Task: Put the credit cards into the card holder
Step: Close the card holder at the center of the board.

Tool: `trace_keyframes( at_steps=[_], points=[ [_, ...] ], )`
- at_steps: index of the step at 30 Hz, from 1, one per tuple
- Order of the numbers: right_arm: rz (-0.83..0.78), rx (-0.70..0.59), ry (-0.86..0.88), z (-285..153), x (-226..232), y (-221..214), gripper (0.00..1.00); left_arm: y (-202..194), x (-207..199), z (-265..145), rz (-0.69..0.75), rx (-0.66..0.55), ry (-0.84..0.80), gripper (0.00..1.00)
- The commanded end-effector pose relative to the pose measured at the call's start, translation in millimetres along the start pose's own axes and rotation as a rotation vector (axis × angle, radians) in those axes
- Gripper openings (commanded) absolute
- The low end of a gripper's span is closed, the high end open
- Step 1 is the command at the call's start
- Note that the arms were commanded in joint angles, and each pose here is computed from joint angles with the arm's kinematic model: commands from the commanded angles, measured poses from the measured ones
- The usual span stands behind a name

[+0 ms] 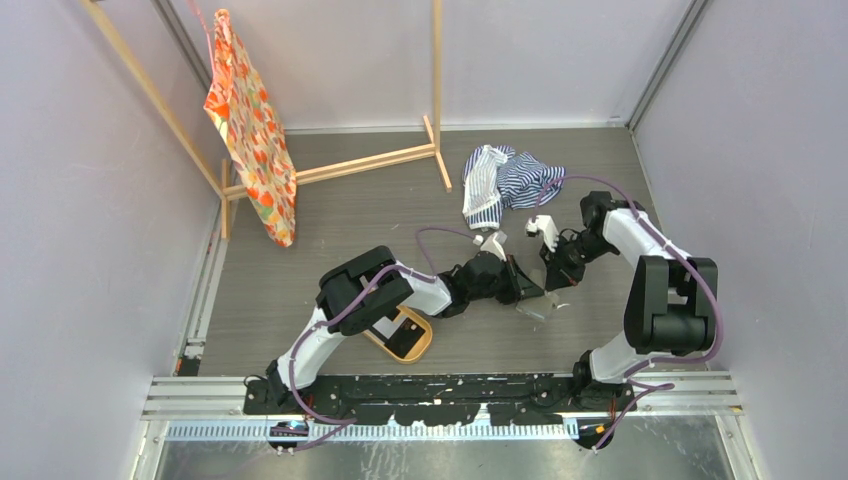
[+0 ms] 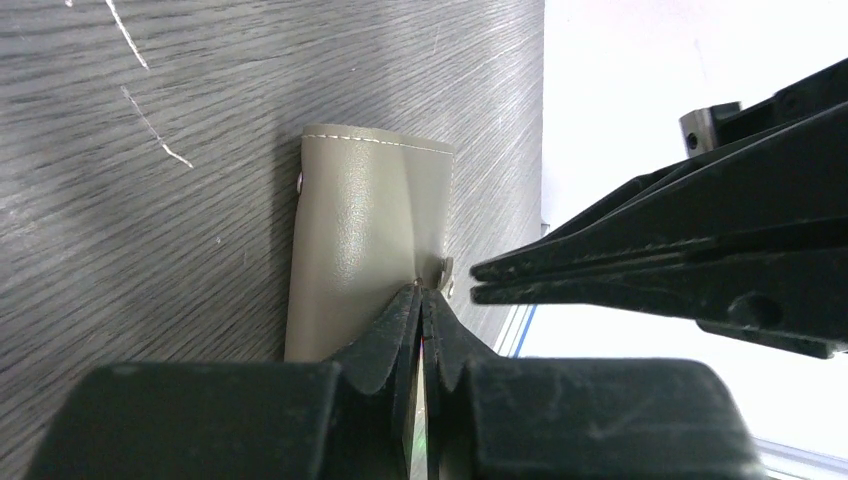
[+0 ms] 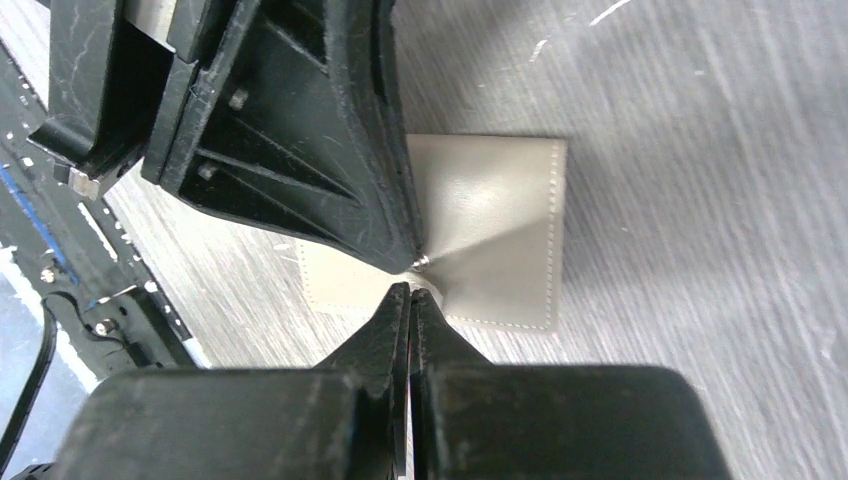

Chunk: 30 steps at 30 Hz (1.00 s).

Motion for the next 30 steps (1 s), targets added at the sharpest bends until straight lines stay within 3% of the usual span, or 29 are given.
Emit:
trace_keyframes(
  at_steps=[1,10,19,22,25,26,28,30],
  points=[
    [-0.030,-0.033,-0.130,-18,-13,13,0.01,9,114,-19,0.013,-0.047,0.385,0.07],
    [0.035,-0.069,-0.097,-20,-10,11,0.03,10,103,-17,0.016,-0.045,0.323,0.08],
    [0.097,-0.234,-0.226,-75,-2,47,0.20,28,-8,-29,0.262,-0.076,0.015,0.29],
    [0.114,-0.303,-0.338,-98,-5,60,0.37,35,-45,-44,0.393,-0.105,-0.057,0.32],
    [0.297,-0.375,-0.345,-101,-10,68,0.78,42,-64,-62,0.512,-0.144,-0.077,0.35],
    [0.326,-0.376,-0.274,-94,-7,67,0.83,45,-68,-69,0.545,-0.162,-0.077,0.36],
    [0.400,-0.370,-0.107,-82,-1,67,0.83,51,-69,-82,0.625,-0.200,-0.058,0.39],
    [0.437,-0.362,-0.001,-72,1,64,0.72,56,-63,-95,0.712,-0.225,-0.027,0.42]
  ],
)
Point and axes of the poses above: each gripper's point midway between its finger pads, its own z axis out along the fingers, its own x axis along the line the jaws close on, y = z × x, the point moved 3 cm from there along -z, back along the fingers, and after that the axes turned 10 degrees about -z, right-handed, at the moved point
